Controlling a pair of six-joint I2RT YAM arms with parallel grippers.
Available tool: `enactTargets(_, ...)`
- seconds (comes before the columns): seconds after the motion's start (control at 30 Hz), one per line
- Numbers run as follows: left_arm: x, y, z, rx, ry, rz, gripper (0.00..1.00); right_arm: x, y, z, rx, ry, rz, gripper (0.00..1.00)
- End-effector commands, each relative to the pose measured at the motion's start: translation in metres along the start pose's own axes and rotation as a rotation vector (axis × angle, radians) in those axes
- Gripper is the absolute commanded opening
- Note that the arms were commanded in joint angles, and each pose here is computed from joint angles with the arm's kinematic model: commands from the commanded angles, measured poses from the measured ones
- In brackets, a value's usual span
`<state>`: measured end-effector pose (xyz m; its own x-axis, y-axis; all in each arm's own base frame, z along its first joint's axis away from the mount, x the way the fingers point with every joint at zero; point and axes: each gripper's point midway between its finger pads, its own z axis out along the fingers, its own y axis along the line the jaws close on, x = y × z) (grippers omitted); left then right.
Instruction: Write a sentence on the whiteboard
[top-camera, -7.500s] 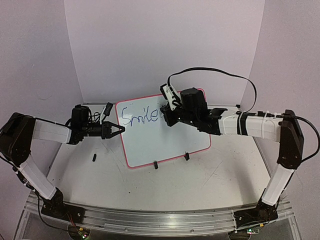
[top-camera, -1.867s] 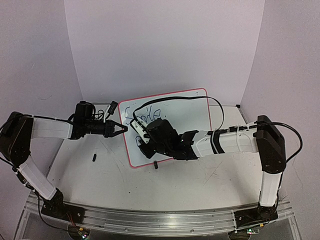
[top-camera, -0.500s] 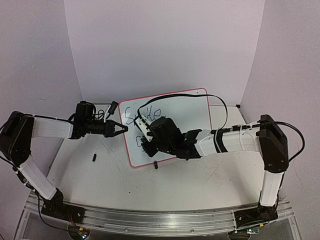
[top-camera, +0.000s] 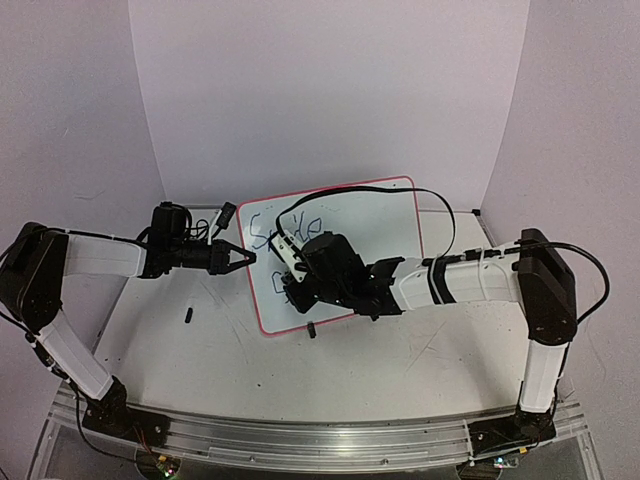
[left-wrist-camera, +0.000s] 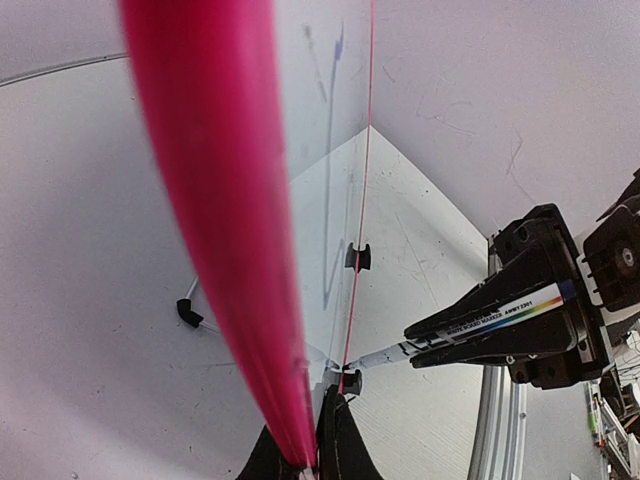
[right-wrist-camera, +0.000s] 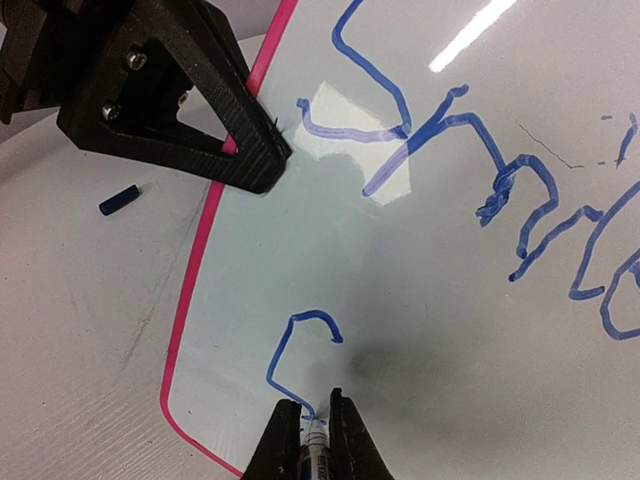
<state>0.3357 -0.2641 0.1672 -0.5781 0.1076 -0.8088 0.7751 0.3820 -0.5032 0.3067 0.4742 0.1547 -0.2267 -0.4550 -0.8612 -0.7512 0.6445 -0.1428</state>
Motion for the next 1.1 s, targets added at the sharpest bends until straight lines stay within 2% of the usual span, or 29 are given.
enactTargets(0.0,0.033,0.043,0.004,-0.208,0.087,-0.003,0.00,-0.038,-0.005,-0.010,0.007,-0.094,0.023,0.00)
enactTargets(1.07,0.031,0.040,0.003,-0.204,0.083,0.002,0.00,-0.001,-0.003,0.003,0.015,-0.020,0.036,0.00)
